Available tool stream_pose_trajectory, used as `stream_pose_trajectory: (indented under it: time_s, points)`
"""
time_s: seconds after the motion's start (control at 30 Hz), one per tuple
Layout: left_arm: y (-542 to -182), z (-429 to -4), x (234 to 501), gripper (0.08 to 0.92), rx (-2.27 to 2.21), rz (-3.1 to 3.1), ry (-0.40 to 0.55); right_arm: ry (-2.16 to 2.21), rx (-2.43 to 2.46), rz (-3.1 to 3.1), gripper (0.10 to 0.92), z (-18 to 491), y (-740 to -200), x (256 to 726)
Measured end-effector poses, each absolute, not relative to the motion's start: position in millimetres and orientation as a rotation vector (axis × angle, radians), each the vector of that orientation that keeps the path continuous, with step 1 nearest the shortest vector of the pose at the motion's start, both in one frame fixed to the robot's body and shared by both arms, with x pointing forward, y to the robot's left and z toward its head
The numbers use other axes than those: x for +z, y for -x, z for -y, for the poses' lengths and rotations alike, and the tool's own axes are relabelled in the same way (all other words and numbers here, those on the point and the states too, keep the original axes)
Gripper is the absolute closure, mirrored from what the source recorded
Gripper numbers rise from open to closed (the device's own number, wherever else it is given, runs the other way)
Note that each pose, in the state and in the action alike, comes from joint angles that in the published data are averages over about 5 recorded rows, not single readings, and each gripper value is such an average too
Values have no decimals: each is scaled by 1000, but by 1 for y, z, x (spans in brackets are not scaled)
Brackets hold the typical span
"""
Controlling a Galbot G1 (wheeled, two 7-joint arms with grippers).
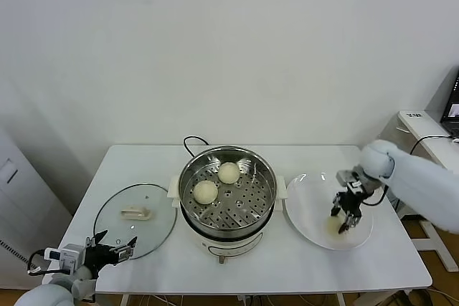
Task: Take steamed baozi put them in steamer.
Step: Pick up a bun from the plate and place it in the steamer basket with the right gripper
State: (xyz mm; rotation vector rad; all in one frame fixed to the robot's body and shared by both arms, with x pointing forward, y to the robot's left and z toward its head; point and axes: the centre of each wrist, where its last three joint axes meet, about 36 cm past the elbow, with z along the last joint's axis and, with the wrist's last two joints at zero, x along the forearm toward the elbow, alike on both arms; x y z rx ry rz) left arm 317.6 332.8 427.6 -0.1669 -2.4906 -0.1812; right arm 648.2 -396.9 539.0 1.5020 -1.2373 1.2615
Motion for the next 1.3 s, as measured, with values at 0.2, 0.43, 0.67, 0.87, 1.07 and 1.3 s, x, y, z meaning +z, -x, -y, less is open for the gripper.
stream_pose_trajectory:
  time_s: [0.2, 0.43, 0.67, 0.87, 1.07, 1.3]
  points:
    - [-319, -332, 428, 177, -184, 2492, 171, -1562, 1456, 1286, 547, 371, -674, 618]
    - [-321, -332, 428, 177, -187, 2493, 172, -1705, 1721, 1279, 547, 318, -692, 693]
    - [-320, -330, 428, 177, -186, 2493, 178, -1923, 1964, 1159, 547, 247, -693, 726]
    - [-319, -329, 427, 177, -185, 2492, 179, -2110, 2114, 1003, 547, 195, -683, 729]
    - [-320, -329, 427, 177, -182, 2495, 177, -2274, 2211, 818, 547, 155, -662, 721]
    - [-321, -328, 427, 177, -176, 2500, 177, -2438, 2263, 557, 545, 116, -632, 701]
